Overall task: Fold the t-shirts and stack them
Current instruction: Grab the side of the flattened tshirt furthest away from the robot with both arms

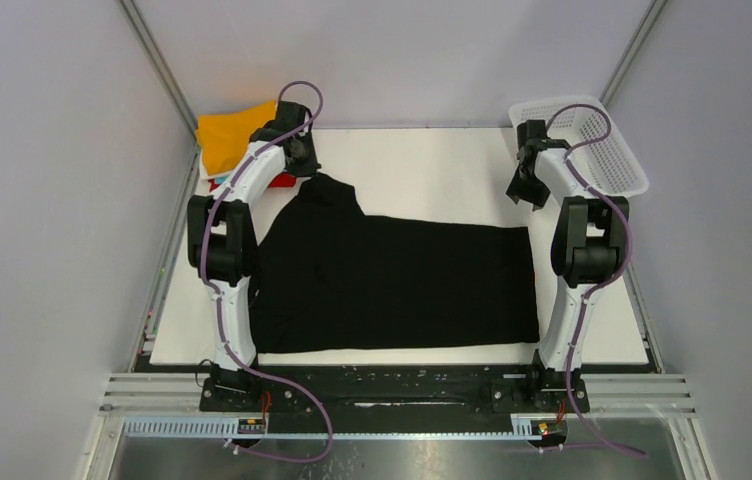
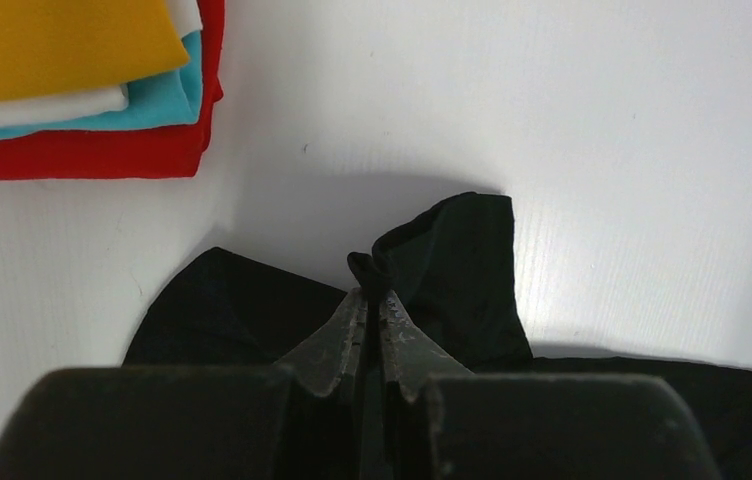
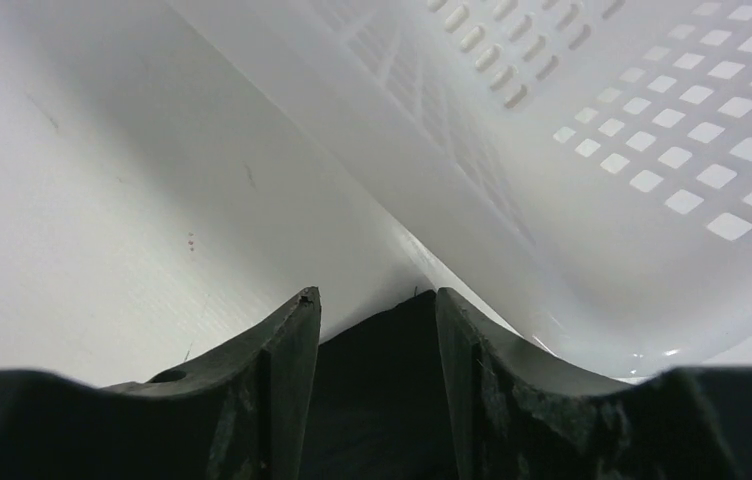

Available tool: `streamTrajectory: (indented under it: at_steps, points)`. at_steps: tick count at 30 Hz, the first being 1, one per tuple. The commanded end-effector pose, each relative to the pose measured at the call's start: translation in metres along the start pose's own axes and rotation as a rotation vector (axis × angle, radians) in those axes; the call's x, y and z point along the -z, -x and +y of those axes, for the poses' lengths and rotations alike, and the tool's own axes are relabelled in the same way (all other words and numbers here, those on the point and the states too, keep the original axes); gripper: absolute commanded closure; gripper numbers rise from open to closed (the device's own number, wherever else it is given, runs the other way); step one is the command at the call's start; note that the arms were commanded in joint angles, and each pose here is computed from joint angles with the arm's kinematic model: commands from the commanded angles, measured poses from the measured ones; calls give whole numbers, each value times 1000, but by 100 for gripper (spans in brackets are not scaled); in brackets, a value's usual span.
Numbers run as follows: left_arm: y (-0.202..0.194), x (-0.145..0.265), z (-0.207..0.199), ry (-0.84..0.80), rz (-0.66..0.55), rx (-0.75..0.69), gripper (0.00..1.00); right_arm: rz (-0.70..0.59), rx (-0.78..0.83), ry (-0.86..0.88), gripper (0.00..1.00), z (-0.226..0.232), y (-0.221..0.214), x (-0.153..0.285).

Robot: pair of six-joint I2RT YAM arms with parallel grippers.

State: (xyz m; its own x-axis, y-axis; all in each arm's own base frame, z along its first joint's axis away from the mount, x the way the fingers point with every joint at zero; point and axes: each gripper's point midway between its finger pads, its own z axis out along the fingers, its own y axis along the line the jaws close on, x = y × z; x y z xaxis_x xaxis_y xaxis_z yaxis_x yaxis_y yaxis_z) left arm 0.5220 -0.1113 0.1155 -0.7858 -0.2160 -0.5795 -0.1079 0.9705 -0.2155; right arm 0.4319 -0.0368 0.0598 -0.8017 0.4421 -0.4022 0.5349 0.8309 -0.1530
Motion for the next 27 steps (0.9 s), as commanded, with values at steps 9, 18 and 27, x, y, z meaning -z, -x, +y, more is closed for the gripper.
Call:
streamTrajectory:
  at_steps: [9, 18, 27]
  points:
    - [20, 27, -15, -82, -85, 18, 100, -110, 50, 29, 40, 26, -20, 47]
    - [14, 26, -13, -81, -79, 30, 100, -28, 44, -64, 34, 39, -49, 31]
    - [5, 41, -17, -121, -91, 61, 100, 30, -63, -144, 30, 41, -57, 21]
